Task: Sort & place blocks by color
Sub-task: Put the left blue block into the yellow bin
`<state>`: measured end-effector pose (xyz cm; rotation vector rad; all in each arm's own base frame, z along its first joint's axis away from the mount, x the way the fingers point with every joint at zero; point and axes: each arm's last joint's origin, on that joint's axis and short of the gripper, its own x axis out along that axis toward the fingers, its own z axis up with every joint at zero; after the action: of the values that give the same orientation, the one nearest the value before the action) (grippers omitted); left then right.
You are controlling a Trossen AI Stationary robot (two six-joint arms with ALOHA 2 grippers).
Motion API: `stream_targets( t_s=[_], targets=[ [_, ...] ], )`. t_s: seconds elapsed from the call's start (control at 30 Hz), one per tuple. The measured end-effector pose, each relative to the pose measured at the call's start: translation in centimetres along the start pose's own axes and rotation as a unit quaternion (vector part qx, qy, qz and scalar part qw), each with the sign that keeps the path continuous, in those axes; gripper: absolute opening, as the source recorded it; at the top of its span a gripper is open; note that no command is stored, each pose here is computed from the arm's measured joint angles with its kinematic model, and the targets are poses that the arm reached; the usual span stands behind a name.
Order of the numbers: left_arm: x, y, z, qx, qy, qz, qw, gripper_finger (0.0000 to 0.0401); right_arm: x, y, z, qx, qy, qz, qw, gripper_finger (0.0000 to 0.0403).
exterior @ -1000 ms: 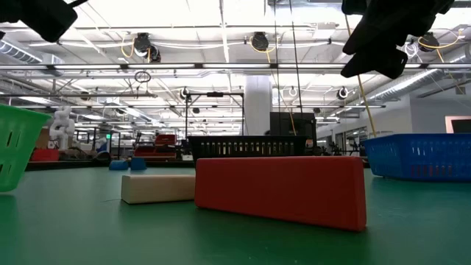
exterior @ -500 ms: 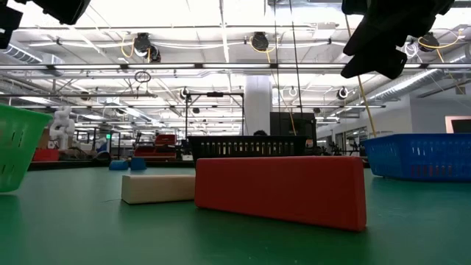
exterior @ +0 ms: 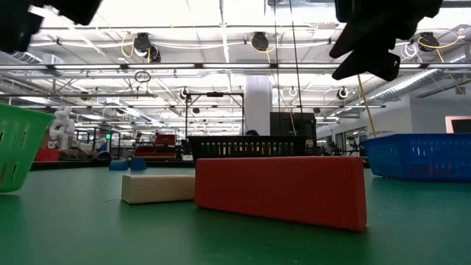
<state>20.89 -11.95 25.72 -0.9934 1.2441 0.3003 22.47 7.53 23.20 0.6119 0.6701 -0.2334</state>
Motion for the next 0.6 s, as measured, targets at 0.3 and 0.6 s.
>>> stream_targets(
  t_s=[0.3, 0.6],
  targets=[
    [-2.1, 1.6, 4.8, 0.048, -0.11, 0.01, 0.993, 0.0113, -1.6, -2.2, 3.4, 0.041, -0.054, 0.004, 0.998, 0.0171],
    [-4.3, 6.2, 11.7, 0.053, -0.229, 0.139, 0.962, 0.0113, -3.1, -4.8, 6.0, 0.063, -0.12, -0.025, 0.991, 0.0171]
  ],
)
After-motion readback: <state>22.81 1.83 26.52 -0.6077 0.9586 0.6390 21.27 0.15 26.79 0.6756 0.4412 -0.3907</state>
